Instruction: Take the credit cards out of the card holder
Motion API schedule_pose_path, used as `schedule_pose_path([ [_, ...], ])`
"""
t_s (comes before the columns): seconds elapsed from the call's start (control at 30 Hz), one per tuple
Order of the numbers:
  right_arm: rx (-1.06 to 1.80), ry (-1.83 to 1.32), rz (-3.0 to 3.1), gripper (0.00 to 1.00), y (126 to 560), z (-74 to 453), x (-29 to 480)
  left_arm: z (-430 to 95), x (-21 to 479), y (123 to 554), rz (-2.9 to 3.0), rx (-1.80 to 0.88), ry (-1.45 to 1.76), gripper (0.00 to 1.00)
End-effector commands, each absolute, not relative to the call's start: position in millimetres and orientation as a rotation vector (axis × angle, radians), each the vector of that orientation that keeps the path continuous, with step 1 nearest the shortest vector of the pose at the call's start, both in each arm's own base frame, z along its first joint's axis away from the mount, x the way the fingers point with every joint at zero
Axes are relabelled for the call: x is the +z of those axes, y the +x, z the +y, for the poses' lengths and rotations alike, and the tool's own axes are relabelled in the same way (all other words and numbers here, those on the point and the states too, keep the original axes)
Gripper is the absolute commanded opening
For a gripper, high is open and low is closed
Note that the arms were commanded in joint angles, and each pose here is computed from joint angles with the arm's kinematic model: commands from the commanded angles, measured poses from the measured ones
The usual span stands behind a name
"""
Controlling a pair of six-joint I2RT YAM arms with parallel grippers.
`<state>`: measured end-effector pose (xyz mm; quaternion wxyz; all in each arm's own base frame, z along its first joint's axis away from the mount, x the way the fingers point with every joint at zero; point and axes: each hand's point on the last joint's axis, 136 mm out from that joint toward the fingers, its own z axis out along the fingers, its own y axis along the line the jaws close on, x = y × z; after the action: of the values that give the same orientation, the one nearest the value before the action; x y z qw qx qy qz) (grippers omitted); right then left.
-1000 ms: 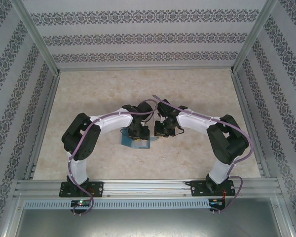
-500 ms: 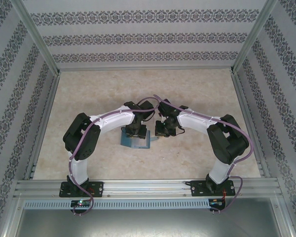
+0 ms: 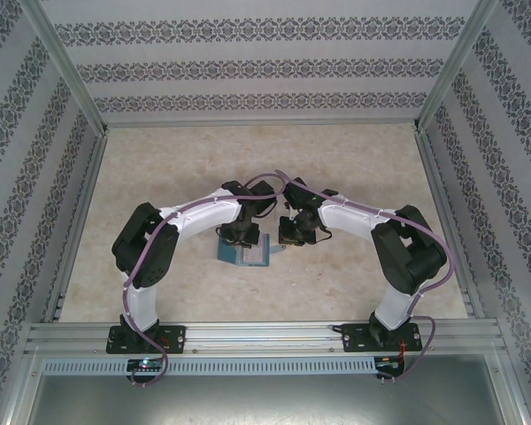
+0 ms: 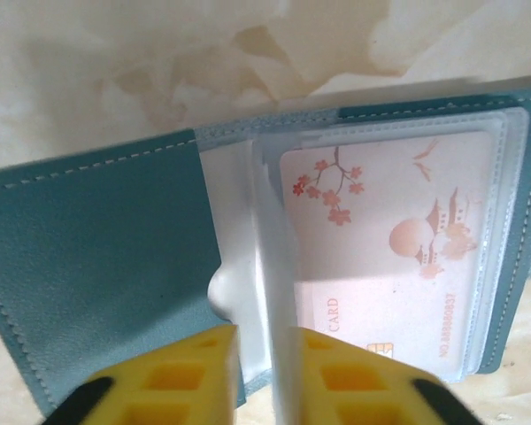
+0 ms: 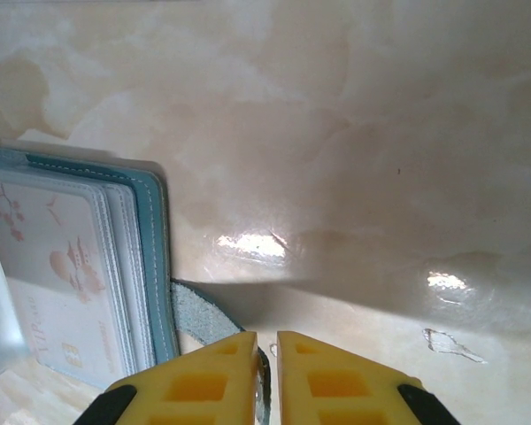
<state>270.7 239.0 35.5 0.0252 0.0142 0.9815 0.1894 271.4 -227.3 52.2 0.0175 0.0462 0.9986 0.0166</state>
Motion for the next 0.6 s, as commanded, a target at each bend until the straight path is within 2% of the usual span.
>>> schedule_pose_path([
  [0.0,0.579,0.047,3.048,0.13,266.9,233.1,35.5,-221.4,66.8,266.9,3.075,0.081,0.172,0.15],
  [0.27,0.559,0.051,3.050,0.10,267.8,230.5,35.7,-220.1,65.5,265.3,3.072,0.067,0.161,0.08],
  [0.57,0.500,0.066,3.043,0.08,269.2,216.5,38.4,-202.3,48.8,254.6,3.111,0.159,0.157,0.09],
])
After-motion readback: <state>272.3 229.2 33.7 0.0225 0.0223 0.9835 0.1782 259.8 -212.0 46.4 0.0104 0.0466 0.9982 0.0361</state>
